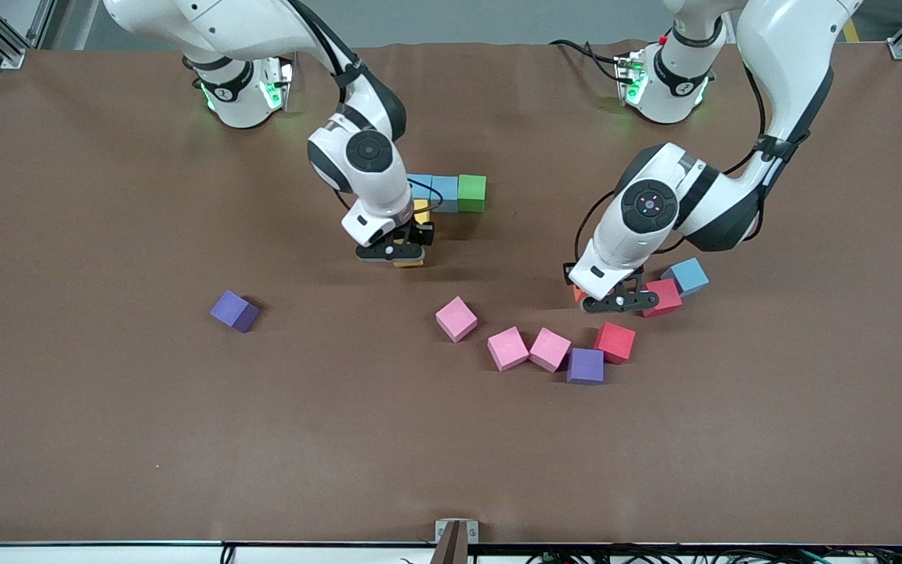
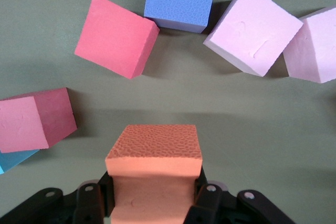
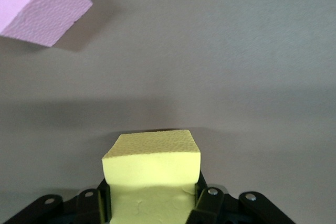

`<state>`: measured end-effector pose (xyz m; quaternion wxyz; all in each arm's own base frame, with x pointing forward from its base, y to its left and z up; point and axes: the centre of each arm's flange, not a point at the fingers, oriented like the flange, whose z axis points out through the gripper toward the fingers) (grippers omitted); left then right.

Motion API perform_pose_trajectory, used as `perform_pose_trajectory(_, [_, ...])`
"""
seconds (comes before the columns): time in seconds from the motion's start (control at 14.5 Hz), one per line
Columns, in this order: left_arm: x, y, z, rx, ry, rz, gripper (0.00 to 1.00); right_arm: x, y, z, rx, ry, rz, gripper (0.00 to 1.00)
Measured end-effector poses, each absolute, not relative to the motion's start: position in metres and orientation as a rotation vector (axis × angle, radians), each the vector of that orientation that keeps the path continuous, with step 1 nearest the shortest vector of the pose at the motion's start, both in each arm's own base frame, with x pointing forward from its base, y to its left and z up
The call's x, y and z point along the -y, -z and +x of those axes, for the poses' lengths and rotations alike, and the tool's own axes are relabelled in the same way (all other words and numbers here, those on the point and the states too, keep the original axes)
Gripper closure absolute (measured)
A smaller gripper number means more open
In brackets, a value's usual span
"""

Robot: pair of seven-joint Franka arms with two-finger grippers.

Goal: Arrange 11 blocks into digit 3

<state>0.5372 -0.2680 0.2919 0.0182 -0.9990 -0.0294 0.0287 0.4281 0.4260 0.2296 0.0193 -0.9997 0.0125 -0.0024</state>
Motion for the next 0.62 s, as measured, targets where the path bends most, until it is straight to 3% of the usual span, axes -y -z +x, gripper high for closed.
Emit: perform_pose_trajectory(0.62, [0.268, -0.293, 0.538, 0.11, -0.085, -3.104, 0.44, -0.432, -0.215, 0.423, -0.047, -0.028, -3.117, 0.44])
